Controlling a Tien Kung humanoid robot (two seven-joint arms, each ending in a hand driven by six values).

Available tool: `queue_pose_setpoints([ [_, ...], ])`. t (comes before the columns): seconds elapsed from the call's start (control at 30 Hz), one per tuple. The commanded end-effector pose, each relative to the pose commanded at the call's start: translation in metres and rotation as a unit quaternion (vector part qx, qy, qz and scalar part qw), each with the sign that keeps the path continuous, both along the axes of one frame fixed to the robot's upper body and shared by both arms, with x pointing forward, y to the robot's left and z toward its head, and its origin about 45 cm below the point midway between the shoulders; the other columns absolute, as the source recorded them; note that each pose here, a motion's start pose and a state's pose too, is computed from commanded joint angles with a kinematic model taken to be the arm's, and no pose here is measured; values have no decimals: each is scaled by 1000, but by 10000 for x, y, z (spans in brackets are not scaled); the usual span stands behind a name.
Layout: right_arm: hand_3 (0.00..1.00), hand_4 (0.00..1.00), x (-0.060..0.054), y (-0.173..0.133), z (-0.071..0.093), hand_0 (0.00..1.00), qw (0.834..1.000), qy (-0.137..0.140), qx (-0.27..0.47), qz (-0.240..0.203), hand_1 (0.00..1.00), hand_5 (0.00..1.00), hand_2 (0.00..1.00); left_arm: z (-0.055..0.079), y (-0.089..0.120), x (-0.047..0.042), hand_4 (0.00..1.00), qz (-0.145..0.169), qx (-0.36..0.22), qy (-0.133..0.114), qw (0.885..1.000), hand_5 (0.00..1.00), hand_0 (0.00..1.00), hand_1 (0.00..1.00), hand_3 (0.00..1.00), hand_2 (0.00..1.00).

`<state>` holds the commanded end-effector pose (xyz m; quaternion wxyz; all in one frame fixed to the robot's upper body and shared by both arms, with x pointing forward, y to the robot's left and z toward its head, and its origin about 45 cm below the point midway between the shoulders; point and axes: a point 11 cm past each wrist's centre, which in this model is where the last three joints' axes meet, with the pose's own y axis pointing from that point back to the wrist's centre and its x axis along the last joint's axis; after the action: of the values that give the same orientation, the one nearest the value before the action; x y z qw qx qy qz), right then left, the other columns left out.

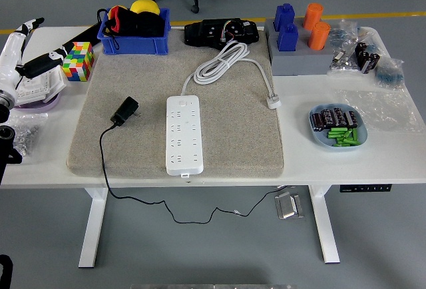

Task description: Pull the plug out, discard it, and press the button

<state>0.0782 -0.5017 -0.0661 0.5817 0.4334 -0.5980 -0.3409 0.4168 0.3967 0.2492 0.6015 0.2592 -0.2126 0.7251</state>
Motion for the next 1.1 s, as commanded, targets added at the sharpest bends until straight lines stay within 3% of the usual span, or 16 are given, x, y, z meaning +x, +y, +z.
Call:
queue_pose_setpoints([
  [1.1, 713, 883, -53, 32, -25, 767, 1000, 0, 5, -9, 729, 658, 724, 35, 43, -46, 845, 2, 1, -3, 1000, 517, 979, 993, 926, 960],
])
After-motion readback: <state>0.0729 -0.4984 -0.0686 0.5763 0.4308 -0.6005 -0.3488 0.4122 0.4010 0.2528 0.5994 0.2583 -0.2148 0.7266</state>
